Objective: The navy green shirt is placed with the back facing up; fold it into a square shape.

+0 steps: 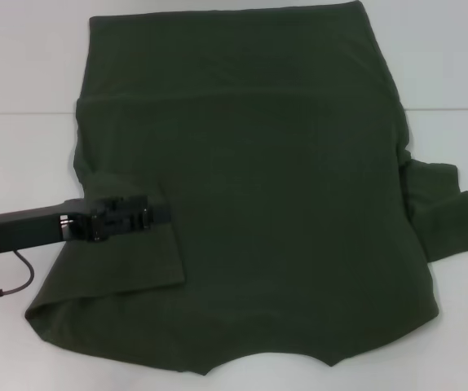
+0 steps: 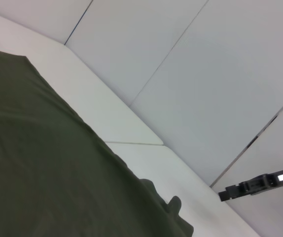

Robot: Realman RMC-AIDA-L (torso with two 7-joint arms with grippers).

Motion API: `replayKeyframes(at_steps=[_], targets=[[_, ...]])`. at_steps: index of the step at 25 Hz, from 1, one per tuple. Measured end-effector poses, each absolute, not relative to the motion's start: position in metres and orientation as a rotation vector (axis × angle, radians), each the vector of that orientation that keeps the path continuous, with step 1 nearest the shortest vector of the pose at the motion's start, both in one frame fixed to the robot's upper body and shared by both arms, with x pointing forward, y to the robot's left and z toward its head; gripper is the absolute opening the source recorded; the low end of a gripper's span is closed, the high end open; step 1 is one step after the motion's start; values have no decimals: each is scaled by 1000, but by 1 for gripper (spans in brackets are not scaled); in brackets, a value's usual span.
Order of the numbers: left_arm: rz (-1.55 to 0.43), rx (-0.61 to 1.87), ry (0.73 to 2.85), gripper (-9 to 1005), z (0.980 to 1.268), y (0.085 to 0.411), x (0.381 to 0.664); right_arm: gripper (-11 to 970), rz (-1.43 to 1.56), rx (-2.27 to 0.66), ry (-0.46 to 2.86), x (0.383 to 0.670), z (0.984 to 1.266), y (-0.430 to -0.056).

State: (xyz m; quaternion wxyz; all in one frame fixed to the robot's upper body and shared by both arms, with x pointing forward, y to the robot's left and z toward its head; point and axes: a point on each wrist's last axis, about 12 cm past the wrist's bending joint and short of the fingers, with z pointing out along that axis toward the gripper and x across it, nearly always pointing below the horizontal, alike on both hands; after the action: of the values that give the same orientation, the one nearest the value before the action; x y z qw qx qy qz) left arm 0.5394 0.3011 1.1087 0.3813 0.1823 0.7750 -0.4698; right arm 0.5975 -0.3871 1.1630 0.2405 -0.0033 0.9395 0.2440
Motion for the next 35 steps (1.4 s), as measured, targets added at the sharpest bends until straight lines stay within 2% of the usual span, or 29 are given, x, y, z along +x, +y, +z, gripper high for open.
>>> replayKeyframes(at_steps=[12,22,35], targets=[[-1226,451,1945,765,1111,296,540,945,559,-125,2520,618,1130,-357],[-1231,438,1932,766,1111,297,539,944,468,-173,2551,634,1119,-338],[-1237,431,1925,765,1110,298,538,944,402,-228,2562,639,1108,-324]])
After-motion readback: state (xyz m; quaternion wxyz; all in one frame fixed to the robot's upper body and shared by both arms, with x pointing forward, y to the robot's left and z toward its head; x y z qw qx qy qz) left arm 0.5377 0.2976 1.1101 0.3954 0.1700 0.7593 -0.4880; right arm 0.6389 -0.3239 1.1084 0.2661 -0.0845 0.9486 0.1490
